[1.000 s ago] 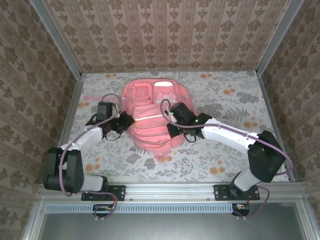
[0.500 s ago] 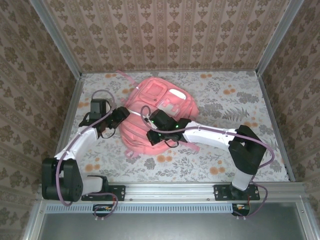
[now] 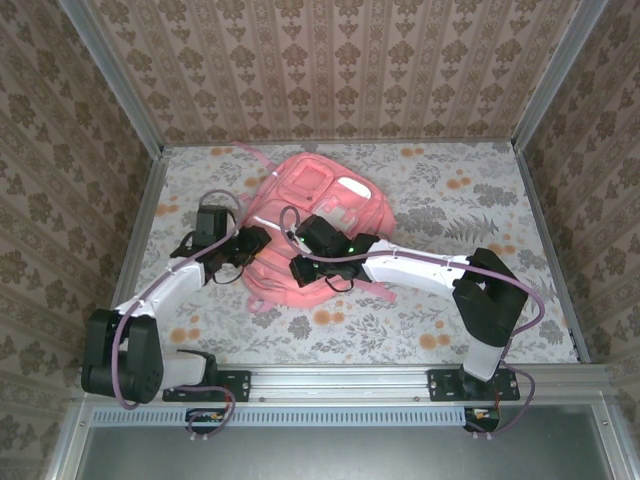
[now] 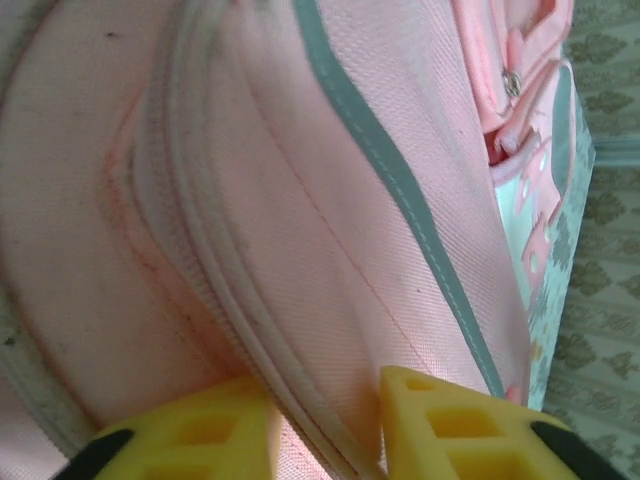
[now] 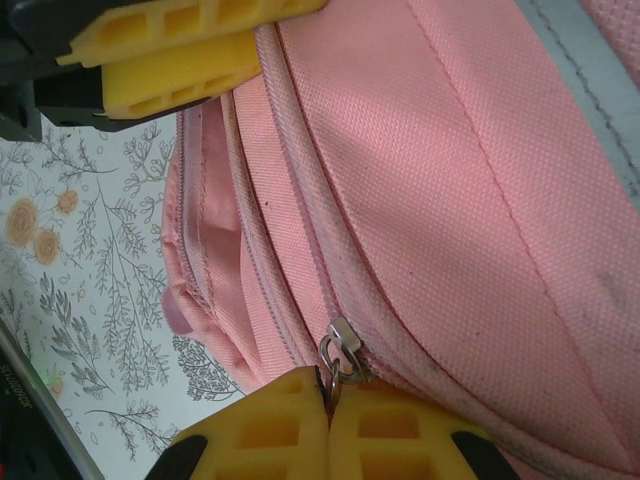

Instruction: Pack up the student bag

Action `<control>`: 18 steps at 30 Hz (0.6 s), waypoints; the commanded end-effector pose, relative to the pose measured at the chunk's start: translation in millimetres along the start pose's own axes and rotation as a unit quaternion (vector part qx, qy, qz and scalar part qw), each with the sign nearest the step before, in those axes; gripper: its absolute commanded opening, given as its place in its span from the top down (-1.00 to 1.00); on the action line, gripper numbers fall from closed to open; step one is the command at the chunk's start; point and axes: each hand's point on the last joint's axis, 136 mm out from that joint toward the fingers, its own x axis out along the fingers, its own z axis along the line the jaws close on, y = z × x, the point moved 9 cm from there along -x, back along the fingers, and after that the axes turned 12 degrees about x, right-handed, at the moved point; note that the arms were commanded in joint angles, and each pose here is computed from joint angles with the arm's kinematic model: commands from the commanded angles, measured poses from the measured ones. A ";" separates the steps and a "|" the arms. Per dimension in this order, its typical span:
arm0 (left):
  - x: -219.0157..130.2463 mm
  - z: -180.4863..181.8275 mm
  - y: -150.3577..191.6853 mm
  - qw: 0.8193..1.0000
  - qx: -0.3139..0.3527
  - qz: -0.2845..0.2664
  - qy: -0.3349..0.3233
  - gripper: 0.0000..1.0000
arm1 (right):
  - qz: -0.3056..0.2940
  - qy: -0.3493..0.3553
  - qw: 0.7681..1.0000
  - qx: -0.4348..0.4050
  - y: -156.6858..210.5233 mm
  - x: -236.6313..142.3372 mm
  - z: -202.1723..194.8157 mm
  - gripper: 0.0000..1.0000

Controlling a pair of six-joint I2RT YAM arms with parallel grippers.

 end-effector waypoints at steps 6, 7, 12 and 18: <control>1.8 4.7 0.9 0.999 0.023 -0.012 -0.023 0.97 | -0.044 0.132 0.990 -0.020 2.3 -28.4 -37.9 1.00; 2.1 5.8 1.7 0.999 0.023 -0.011 -0.025 0.99 | -0.045 0.138 0.989 -0.017 4.0 -32.2 -43.1 1.00; 2.7 4.5 0.2 0.999 0.022 -0.016 -0.020 1.00 | -0.073 0.158 0.984 0.022 2.0 -52.0 -65.8 1.00; 2.5 -0.6 -1.4 0.999 0.030 -0.013 -0.010 1.00 | -0.093 0.175 0.977 0.072 -15.0 -54.7 -84.1 1.00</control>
